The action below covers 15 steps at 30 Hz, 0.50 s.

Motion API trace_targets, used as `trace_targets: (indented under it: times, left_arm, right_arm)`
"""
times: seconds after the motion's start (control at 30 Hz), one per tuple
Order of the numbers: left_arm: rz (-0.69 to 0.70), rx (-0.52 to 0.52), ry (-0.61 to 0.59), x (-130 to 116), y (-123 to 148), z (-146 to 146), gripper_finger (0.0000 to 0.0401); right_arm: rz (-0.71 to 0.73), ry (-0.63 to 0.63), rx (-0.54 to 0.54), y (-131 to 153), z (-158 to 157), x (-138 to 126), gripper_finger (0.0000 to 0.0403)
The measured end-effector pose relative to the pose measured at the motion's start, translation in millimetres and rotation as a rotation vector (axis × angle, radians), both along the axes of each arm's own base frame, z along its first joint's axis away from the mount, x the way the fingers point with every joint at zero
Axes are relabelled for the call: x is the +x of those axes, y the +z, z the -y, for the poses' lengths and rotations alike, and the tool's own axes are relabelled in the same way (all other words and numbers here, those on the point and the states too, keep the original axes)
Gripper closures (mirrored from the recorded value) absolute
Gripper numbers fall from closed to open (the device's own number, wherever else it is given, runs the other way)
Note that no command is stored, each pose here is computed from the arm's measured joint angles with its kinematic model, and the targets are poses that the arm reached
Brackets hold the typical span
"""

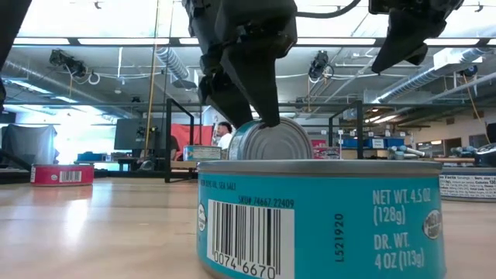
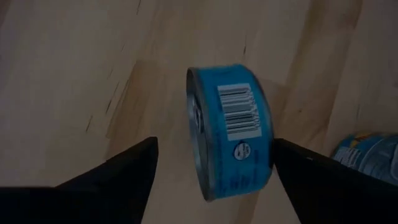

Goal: Stack canned seafood by type on shelf
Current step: Stack the center light blue tuna can on top of the other light blue tuna can on the shelf

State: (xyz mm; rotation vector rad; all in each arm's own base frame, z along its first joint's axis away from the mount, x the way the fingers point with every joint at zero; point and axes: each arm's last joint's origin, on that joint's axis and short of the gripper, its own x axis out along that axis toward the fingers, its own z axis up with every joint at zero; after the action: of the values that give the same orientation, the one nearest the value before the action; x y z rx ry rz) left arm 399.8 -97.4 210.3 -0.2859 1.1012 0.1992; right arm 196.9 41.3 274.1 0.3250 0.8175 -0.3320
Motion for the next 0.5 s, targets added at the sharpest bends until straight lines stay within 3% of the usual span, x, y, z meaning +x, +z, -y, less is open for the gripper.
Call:
trace_targets:
  times: [0.5]
  left_arm:
    - [0.023, -0.027, 0.000, 2.3, 1.3, 0.6, 0.0198]
  right_arm:
    - [-0.006, 0.006, -0.032, 0.1, 5.7, 1.3, 0.0392]
